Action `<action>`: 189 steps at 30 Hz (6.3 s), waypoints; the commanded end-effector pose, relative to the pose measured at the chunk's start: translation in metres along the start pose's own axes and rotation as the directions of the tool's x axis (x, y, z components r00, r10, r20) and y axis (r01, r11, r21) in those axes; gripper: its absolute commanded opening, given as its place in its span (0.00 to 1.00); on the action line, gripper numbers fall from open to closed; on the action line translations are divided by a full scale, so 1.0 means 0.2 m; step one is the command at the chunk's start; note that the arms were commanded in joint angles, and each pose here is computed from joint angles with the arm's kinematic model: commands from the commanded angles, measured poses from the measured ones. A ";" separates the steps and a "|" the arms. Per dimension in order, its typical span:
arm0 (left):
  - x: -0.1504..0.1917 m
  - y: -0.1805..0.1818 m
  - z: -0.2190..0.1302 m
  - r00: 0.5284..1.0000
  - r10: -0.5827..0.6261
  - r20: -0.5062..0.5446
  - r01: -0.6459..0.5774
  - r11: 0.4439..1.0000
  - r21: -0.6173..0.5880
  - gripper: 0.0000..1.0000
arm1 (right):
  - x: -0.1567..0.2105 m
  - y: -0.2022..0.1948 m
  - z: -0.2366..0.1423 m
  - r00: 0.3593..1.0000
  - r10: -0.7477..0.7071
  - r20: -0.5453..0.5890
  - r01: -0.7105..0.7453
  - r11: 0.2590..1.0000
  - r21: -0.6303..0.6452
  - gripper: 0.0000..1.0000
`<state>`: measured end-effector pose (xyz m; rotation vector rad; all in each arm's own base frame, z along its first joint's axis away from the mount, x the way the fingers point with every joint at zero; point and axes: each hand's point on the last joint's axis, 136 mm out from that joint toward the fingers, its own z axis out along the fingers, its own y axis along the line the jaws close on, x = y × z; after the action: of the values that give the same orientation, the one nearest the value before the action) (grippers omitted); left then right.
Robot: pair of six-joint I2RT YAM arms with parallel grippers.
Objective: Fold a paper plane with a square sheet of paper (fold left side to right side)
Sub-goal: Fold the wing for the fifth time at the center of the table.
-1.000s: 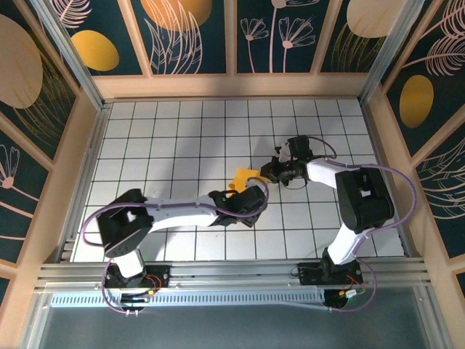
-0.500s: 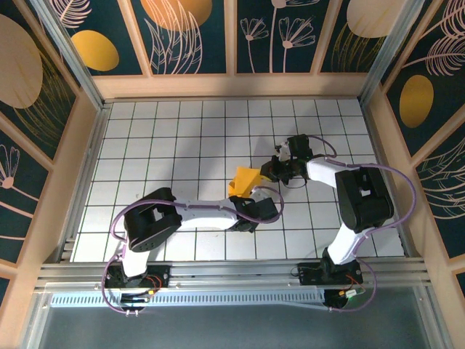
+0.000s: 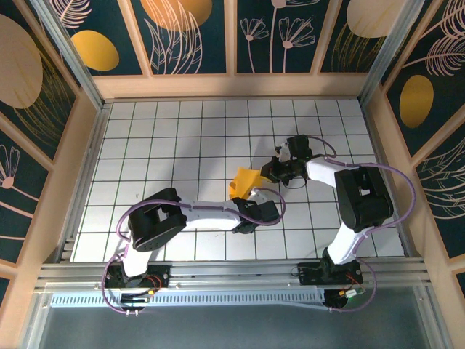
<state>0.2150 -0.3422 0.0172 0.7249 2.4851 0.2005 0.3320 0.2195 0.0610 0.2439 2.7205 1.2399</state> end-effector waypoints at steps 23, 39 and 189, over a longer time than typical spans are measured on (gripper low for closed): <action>-0.02 0.13 -0.03 1.000 0.013 0.025 -0.010 0.993 -0.116 0.13 | -0.03 -0.02 0.00 1.000 0.028 0.004 -0.029 0.999 0.042 0.00; -0.08 0.00 -0.06 0.995 -0.098 0.034 0.091 0.982 0.165 0.05 | -0.18 -0.06 -0.32 0.973 -0.097 0.207 0.071 0.989 0.130 0.43; -0.17 0.17 0.17 0.624 -0.640 -0.448 0.675 0.153 0.722 0.08 | 0.23 -0.09 0.26 0.993 -0.099 0.061 0.093 0.992 0.089 0.46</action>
<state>0.2650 -0.3351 0.0234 -0.1867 2.5369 -1.5494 0.3023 0.2645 0.0340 0.1321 2.6199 1.1961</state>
